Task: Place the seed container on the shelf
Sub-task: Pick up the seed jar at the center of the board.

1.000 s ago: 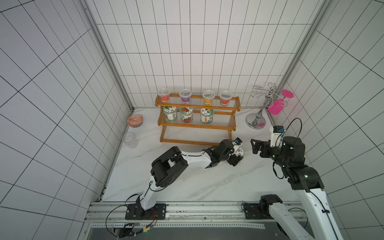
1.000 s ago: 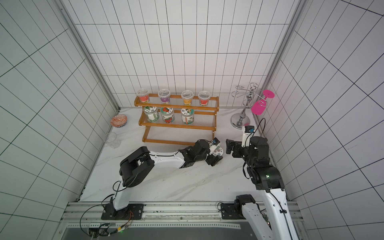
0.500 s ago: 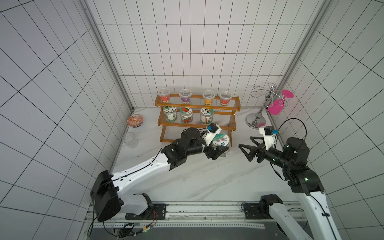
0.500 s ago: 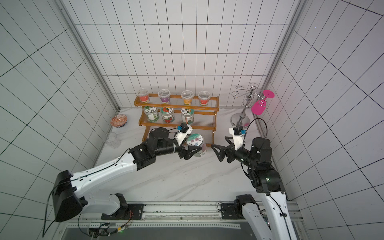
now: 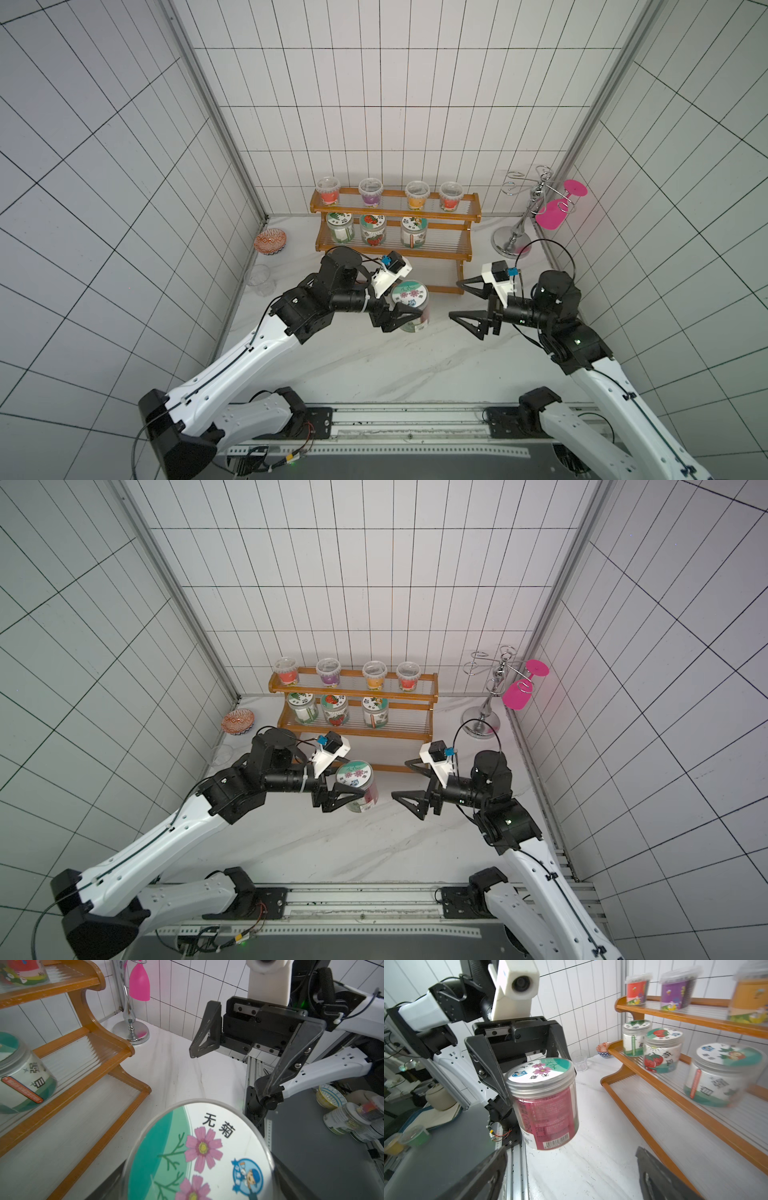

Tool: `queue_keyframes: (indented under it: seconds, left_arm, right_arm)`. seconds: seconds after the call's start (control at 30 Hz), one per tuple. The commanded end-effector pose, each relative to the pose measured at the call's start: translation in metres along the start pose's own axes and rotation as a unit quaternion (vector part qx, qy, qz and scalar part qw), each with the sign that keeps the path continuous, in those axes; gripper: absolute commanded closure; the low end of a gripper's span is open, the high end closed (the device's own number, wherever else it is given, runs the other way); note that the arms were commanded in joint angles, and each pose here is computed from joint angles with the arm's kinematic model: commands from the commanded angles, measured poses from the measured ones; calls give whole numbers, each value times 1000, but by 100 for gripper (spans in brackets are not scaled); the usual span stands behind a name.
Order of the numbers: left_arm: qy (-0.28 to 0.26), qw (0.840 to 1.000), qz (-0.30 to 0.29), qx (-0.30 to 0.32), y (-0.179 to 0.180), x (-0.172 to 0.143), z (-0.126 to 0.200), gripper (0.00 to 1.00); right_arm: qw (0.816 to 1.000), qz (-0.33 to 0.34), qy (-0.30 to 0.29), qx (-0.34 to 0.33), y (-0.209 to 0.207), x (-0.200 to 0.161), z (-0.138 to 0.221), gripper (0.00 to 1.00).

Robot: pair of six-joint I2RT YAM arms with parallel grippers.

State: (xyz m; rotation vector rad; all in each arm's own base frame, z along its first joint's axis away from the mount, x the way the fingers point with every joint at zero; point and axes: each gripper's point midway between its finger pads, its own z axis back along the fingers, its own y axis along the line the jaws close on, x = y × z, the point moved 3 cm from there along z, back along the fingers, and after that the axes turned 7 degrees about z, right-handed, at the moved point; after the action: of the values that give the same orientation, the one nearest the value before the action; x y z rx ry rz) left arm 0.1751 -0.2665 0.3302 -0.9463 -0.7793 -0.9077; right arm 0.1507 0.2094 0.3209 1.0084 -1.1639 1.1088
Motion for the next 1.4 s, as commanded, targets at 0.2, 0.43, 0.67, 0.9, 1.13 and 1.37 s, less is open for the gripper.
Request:
queue_keyframes:
  seconds: [0.2, 0.43, 0.67, 0.9, 1.13, 1.37]
  left_arm:
    - [-13, 997, -49, -57, -32, 10, 24, 47]
    - [-2, 997, -73, -39, -32, 2, 32, 45]
    - [-24, 995, -100, -18, -32, 4, 39, 44]
    - [-33, 993, -113, -14, -31, 0, 40, 44]
    - [-25, 993, -110, -16, -28, -2, 35, 44]
    - [0, 994, -109, -17, -22, -15, 27, 44]
  right_arm:
    - [995, 92, -19, 41, 17, 3, -40, 1]
    - [990, 104, -24, 95, 45, 4, -56, 1]
    - [989, 103, -4, 106, 55, -6, -74, 1]
    - [987, 106, -14, 118, 66, 7, -84, 1]
    - [984, 104, -25, 142, 79, 12, -90, 1]
    - [981, 98, -39, 161, 86, 20, -92, 5]
